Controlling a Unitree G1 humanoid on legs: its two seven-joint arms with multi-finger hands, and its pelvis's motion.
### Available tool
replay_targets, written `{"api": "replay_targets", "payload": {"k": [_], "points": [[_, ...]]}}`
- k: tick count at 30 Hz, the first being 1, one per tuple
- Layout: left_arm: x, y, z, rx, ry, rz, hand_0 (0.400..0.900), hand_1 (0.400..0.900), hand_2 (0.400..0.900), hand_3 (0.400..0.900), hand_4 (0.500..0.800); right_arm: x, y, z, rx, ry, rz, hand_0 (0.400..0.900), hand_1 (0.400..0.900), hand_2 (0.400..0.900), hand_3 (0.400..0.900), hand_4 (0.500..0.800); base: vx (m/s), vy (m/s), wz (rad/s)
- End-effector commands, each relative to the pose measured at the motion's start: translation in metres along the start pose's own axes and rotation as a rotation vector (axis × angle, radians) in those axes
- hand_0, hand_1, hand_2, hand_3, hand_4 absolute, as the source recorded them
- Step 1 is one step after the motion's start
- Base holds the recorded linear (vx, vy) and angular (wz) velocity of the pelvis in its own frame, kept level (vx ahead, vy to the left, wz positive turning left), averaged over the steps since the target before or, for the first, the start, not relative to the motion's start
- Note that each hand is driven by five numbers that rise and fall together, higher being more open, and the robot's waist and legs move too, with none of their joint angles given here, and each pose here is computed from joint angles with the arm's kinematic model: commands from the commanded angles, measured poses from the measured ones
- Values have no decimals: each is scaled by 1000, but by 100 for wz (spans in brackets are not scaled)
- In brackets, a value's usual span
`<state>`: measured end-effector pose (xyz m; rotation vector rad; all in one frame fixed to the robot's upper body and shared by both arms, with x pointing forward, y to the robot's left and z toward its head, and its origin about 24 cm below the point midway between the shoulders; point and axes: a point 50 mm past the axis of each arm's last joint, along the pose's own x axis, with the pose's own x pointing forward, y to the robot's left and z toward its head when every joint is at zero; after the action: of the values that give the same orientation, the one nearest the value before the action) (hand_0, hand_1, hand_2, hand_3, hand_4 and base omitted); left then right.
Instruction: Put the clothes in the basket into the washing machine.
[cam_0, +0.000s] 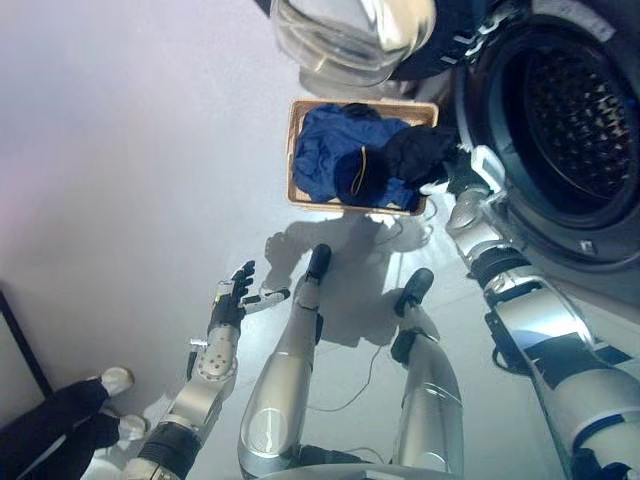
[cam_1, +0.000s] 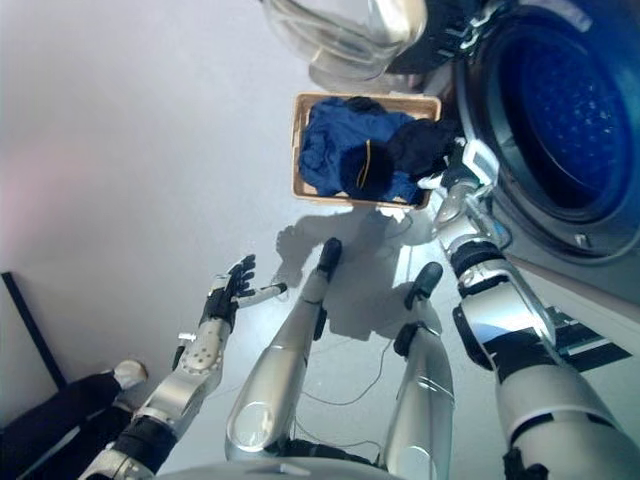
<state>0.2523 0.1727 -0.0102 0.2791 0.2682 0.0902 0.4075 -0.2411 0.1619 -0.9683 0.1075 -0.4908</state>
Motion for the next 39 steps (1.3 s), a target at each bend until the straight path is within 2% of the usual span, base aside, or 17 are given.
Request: {"api": "replay_targets", "payload": {"k": [1,5,13,30,32,39], "points": [[-8,0,27,39,-173,-6,900,900,900,900,800,16,-56,6,-153,-67,-233,900,900,900,900,800,-10,29,25],[-8,-7,47,22,-252,-29,900,900,900,900,800,23,-85,6,-163,-54,-316,900,900,900,900,800,-8,36,26],[-9,-17,66,-22,-320,-50,900,900,900,900,800,27,-111,5,-78,-21,-370,900,900,900,900,800,-2,26,17],[-13,-30,88,-45,-418,-83,900,900,900,900,800,29,-136,-21,-188,65,-403,900,900,900,900,800,-5,46,11],[-14,-29,90,-50,-430,-76,900,900,900,900,800,29,-138,-24,-248,65,-413,400,400,400,400,500,-12,41,6],[-13,-29,92,-57,-432,-63,900,900,900,900,800,27,-137,-26,-149,73,-465,400,400,400,400,500,12,10,-9]]}}
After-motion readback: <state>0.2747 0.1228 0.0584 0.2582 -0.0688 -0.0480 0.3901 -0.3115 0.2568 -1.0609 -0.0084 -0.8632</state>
